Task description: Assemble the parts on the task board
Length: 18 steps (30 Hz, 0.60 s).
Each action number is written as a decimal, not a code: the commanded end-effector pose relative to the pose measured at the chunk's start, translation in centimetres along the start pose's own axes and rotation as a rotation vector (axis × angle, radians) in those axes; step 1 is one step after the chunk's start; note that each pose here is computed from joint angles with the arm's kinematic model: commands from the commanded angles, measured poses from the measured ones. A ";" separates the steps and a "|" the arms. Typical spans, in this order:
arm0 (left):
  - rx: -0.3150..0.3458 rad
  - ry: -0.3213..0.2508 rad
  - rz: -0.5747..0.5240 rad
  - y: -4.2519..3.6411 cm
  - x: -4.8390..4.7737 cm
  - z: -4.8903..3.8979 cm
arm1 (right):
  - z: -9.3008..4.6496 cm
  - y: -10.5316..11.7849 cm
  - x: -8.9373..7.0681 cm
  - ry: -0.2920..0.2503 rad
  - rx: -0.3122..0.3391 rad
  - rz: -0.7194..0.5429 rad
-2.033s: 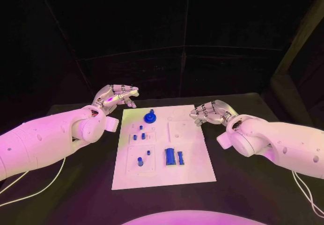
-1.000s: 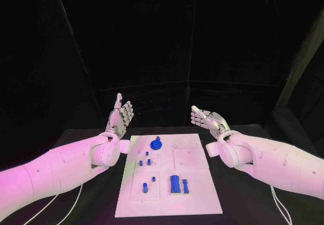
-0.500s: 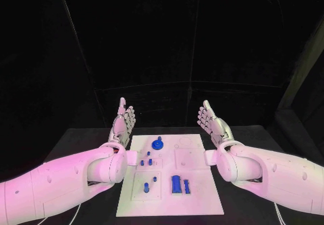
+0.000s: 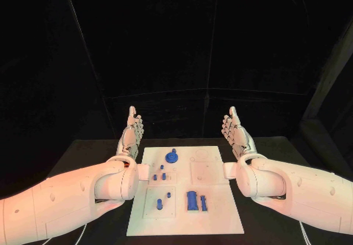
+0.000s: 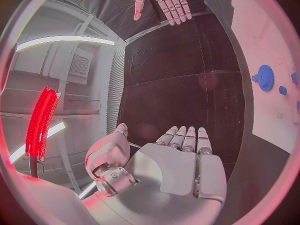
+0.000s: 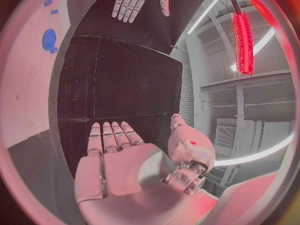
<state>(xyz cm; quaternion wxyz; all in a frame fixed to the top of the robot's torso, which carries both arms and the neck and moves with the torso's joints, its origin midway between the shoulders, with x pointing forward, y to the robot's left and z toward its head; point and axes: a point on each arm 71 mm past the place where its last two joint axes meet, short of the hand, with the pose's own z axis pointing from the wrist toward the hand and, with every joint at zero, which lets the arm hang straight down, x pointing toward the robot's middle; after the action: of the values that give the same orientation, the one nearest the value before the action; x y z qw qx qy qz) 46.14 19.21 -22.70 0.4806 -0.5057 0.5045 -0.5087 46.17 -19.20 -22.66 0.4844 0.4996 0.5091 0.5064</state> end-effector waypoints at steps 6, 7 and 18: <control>0.020 -0.009 0.019 -0.28 -0.02 0.02 | 0.0 0.2 0.0 -0.014 -0.017 -0.003; 0.020 -0.009 0.019 -0.28 -0.02 0.02 | 0.0 0.2 0.0 -0.014 -0.017 -0.003; 0.020 -0.009 0.019 -0.28 -0.02 0.02 | 0.0 0.2 0.0 -0.014 -0.017 -0.003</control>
<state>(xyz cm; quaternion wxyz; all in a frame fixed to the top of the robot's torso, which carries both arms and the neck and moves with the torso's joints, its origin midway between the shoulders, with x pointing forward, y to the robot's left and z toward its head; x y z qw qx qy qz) 46.14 19.29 -22.69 0.4862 -0.5056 0.5041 -0.5039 46.17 -19.27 -22.67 0.4870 0.5027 0.5066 0.5034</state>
